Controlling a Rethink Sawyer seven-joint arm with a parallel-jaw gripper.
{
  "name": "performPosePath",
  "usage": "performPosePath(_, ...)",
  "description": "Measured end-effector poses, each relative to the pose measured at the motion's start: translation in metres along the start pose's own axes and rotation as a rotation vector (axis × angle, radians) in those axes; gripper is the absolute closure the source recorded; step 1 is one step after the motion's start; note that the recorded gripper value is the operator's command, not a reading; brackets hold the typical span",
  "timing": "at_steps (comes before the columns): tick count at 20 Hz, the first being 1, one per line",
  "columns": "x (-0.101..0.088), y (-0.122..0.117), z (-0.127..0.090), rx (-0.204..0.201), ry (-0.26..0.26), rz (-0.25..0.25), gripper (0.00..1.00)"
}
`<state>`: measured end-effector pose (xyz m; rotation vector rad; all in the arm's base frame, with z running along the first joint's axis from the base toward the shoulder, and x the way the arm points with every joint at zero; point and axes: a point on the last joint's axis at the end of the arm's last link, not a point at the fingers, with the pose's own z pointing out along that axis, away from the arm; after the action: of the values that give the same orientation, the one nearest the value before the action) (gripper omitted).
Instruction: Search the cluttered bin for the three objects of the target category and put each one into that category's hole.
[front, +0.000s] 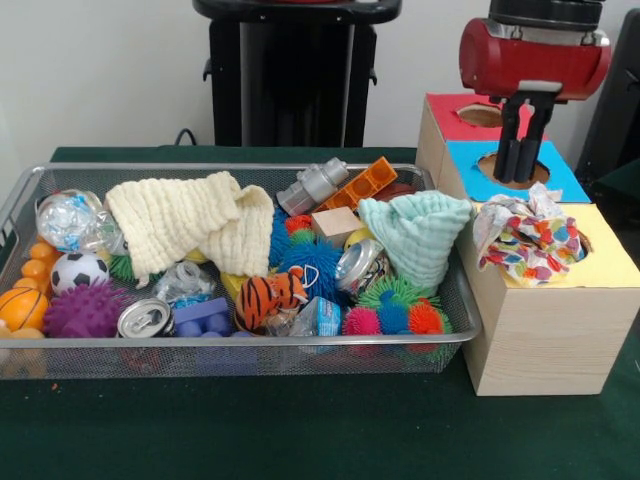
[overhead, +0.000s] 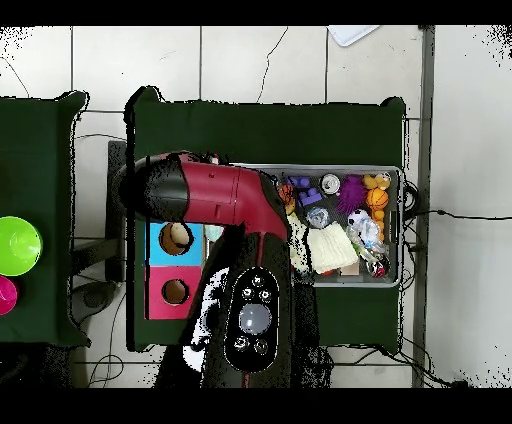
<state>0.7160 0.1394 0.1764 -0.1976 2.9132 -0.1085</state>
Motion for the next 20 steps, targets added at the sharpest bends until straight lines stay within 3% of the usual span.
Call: performPosePath(20, -0.0039, 0.0063, 0.0061, -0.007, -0.029, -0.009, 1.0)
